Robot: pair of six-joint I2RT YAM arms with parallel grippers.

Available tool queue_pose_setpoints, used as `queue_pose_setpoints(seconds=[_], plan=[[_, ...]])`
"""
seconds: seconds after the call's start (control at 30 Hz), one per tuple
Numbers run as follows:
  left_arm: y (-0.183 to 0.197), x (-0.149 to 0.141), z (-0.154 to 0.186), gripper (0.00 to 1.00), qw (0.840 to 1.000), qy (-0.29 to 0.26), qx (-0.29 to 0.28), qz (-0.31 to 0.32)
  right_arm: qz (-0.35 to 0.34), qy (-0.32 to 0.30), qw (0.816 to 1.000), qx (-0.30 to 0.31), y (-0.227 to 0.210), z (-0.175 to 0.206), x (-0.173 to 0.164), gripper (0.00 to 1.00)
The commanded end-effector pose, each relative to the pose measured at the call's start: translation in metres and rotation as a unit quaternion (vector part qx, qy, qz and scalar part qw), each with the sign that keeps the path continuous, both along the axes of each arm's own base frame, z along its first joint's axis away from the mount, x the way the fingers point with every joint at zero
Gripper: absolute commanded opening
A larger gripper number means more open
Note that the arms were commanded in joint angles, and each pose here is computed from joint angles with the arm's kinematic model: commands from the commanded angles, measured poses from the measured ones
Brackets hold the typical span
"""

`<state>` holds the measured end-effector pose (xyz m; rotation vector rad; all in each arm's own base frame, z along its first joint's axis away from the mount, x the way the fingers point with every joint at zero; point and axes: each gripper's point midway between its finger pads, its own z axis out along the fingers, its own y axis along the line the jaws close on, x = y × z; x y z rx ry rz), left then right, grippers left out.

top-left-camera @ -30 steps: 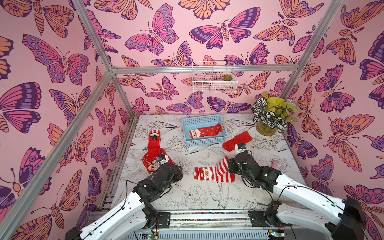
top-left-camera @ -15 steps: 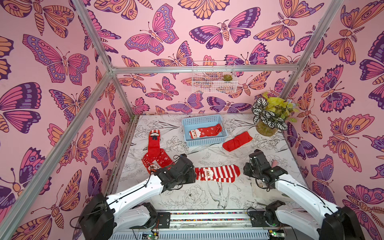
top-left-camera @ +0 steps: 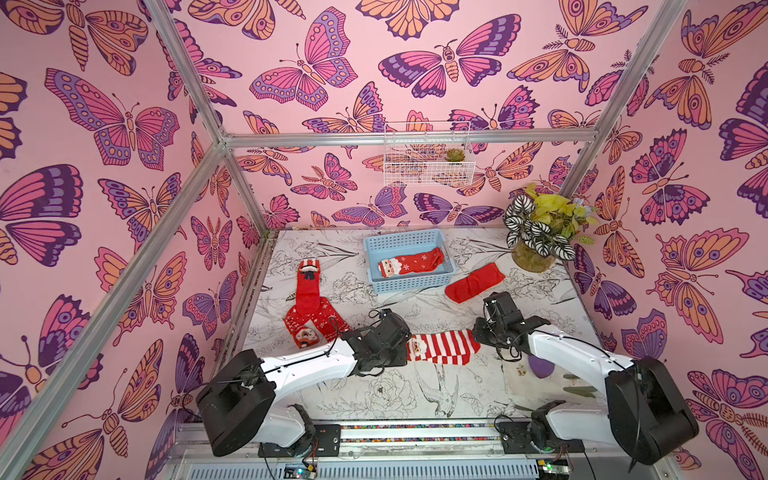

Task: Place the socks together as a pair
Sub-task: Pick up the sock, then place the sock in the sock.

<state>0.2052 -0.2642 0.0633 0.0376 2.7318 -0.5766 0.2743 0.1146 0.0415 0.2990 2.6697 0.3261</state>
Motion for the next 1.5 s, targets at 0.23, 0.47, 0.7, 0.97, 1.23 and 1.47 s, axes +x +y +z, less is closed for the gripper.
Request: queue_pose_setpoints(seconds=[0.23, 0.47, 0.7, 0.97, 1.23, 1.47], plan=[[-0.013, 0.017, -0.001, 0.39, 0.999, -0.024, 0.020, -0.006, 0.002, 0.016, 1.000, 0.016, 0.003, -0.021, -0.006, 0.35], [-0.022, 0.024, -0.013, 0.39, 0.999, -0.016, 0.038, -0.013, -0.003, 0.026, 1.000, 0.009, 0.000, -0.029, -0.008, 0.32], [-0.021, 0.033, -0.021, 0.28, 0.998, -0.025, 0.061, -0.016, 0.011, 0.017, 1.000, 0.013, 0.003, -0.023, -0.009, 0.15], [-0.020, 0.039, 0.004, 0.00, 0.997, -0.053, 0.042, -0.038, 0.025, -0.002, 0.999, 0.027, 0.008, 0.000, -0.010, 0.00], [0.008, 0.041, 0.046, 0.00, 0.993, -0.096, 0.037, -0.064, 0.040, -0.073, 0.994, 0.069, 0.028, 0.050, -0.031, 0.00], [0.027, 0.040, 0.030, 0.00, 0.996, -0.062, 0.033, -0.058, 0.043, -0.094, 0.991, 0.081, 0.045, 0.042, -0.042, 0.00]])
